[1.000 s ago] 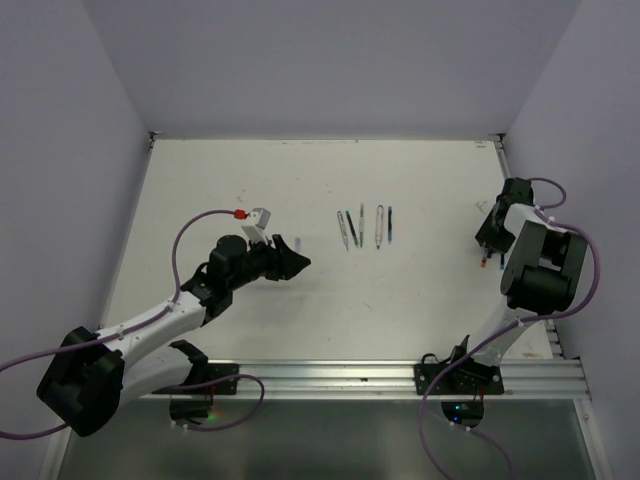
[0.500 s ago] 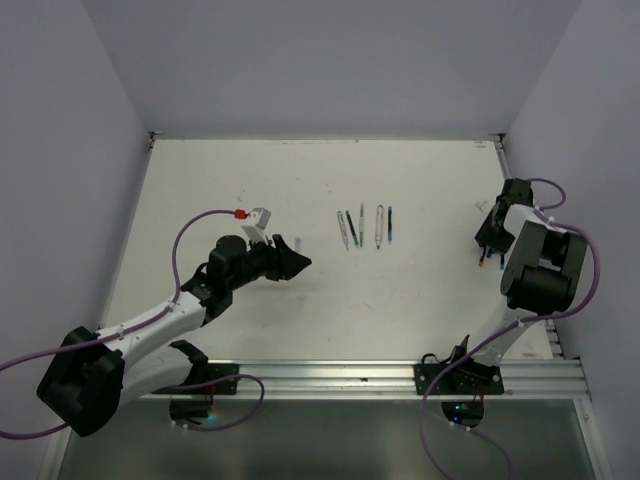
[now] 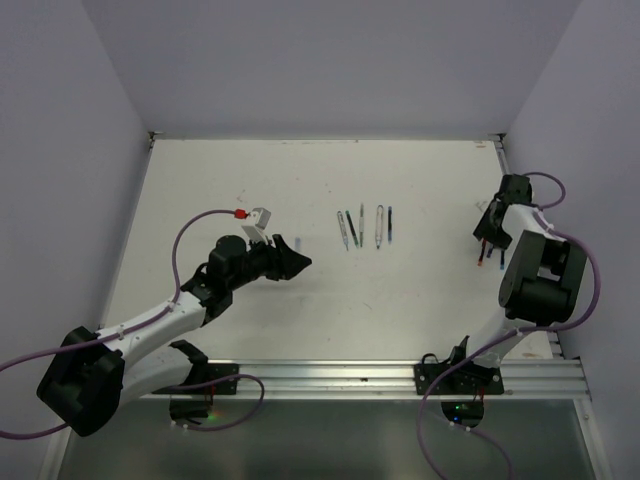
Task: Open the pen caps
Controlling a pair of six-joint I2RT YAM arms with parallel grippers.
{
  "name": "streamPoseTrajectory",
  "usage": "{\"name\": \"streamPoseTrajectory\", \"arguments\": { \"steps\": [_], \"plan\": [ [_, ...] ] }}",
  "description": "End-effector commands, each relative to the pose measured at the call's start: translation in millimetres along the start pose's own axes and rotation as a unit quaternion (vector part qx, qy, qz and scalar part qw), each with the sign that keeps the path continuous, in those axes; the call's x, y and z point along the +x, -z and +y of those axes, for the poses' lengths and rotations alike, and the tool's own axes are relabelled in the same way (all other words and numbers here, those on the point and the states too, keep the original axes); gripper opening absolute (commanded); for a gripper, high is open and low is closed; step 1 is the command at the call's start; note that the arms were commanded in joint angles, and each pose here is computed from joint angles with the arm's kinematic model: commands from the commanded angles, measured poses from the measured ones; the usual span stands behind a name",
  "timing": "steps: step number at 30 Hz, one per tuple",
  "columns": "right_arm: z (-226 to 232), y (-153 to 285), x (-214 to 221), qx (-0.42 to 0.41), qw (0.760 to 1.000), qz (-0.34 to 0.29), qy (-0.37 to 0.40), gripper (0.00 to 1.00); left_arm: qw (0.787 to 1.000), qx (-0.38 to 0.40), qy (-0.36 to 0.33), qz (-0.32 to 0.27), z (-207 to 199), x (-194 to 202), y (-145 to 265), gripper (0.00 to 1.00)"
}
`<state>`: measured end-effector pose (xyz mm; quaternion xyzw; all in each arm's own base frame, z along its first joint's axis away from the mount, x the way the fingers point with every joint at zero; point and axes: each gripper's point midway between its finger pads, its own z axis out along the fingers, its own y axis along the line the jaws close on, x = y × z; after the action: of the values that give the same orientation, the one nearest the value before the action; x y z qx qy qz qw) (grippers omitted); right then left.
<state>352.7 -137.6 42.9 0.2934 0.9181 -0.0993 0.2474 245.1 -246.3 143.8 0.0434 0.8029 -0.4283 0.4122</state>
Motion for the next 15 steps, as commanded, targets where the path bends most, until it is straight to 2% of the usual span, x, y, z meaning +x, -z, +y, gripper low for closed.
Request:
{"name": "streamPoseTrajectory", "arguments": {
  "steps": [1,15],
  "plan": [
    [2.2,8.3,-13.4,0.000,1.000,-0.013,0.012,0.46,1.000,0.021,-0.017,-0.007,-6.9,-1.9,-0.9,0.56],
    [6.5,-21.4,-0.4,0.008,1.000,0.018,0.024,0.41,1.000,0.017,-0.016,-0.001,-3.7,1.3,-3.6,0.56]
  ]
}}
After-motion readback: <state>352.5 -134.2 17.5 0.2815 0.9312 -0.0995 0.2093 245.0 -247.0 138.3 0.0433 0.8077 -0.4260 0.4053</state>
